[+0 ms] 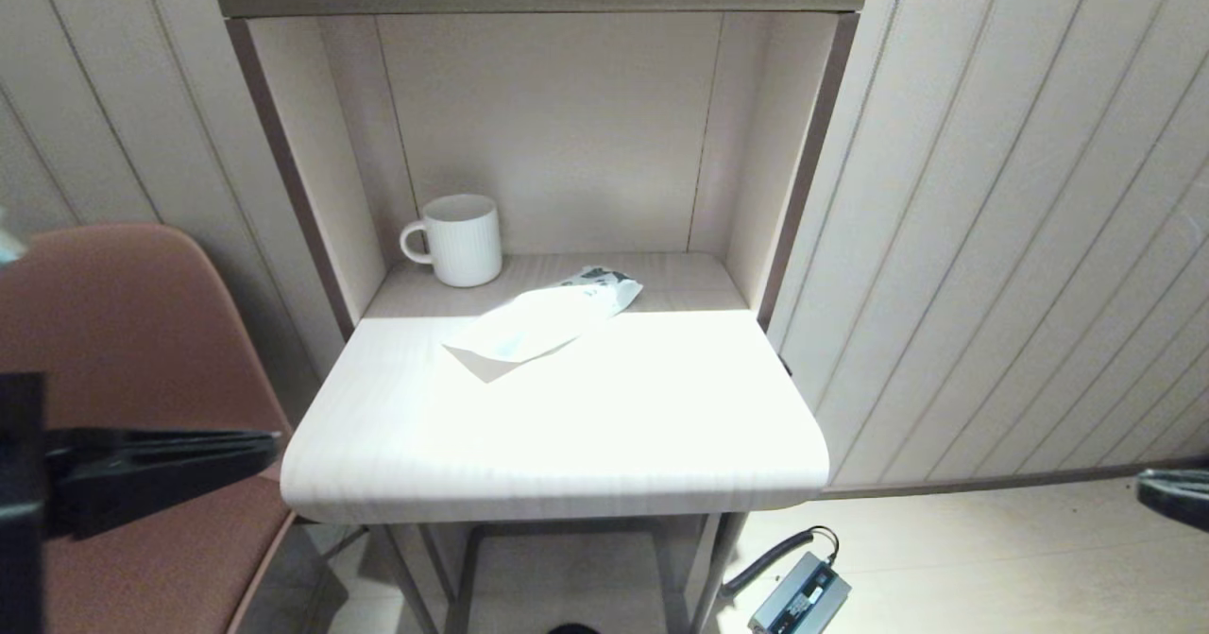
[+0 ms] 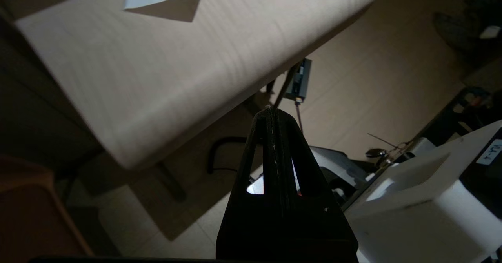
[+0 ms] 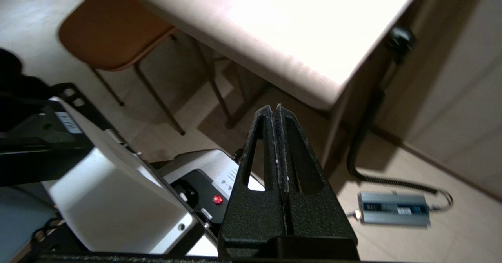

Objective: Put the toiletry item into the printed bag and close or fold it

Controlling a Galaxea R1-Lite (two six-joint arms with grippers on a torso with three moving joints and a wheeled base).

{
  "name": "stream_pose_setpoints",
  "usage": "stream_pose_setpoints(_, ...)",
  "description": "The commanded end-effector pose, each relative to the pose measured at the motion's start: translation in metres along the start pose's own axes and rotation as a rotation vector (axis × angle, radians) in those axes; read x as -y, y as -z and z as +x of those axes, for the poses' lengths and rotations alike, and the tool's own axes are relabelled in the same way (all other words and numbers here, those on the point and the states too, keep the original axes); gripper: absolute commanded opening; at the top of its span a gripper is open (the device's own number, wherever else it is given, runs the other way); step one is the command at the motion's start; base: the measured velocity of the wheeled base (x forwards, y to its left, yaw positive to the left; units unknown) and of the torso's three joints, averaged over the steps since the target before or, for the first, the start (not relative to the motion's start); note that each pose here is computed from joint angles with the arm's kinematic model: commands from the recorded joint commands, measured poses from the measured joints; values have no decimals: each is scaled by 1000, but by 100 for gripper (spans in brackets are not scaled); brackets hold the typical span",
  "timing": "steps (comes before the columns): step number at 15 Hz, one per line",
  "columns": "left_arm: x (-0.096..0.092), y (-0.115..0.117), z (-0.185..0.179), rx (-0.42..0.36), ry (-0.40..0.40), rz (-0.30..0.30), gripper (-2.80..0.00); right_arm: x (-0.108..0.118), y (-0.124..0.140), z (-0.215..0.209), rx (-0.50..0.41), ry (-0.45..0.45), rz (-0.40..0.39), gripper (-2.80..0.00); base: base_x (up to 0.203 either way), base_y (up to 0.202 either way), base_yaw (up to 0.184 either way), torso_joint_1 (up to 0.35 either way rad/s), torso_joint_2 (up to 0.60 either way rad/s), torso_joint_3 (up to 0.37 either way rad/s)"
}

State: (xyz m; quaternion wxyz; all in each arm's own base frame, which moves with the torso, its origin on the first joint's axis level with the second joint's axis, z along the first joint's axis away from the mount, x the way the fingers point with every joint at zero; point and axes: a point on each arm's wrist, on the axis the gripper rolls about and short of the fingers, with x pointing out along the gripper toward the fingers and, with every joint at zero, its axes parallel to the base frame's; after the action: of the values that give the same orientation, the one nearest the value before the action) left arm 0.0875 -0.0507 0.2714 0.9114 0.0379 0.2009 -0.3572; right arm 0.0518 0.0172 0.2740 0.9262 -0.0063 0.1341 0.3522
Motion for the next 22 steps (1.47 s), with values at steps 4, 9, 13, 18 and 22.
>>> stream_pose_setpoints(4, 24, 126, -97, 145, -351, -122, -280, -32, 105, -33, -30, 366, 34, -280, 0, 0, 0, 0, 0, 0)
stream_pose_setpoints(9, 16, 180, -62, 32, -747, -234, -280, -27, 189, -18, -30, 493, 20, -280, 0, 0, 0, 0, 0, 0)
stream_pose_setpoints(13, 6, 193, -38, 130, -834, -120, -280, -27, 199, -20, 135, 572, -10, -280, 0, 0, 0, 0, 0, 0)
stream_pose_setpoints(18, 0, 201, -25, 247, -909, -6, -280, -22, 206, -19, 229, 762, -54, -280, 0, 0, 0, 0, 0, 0)
stream_pose_setpoints(22, -1, 202, -28, 258, -1098, -76, -280, -22, 206, -19, 229, 760, -63, -280, 0, 0, 0, 0, 0, 0)
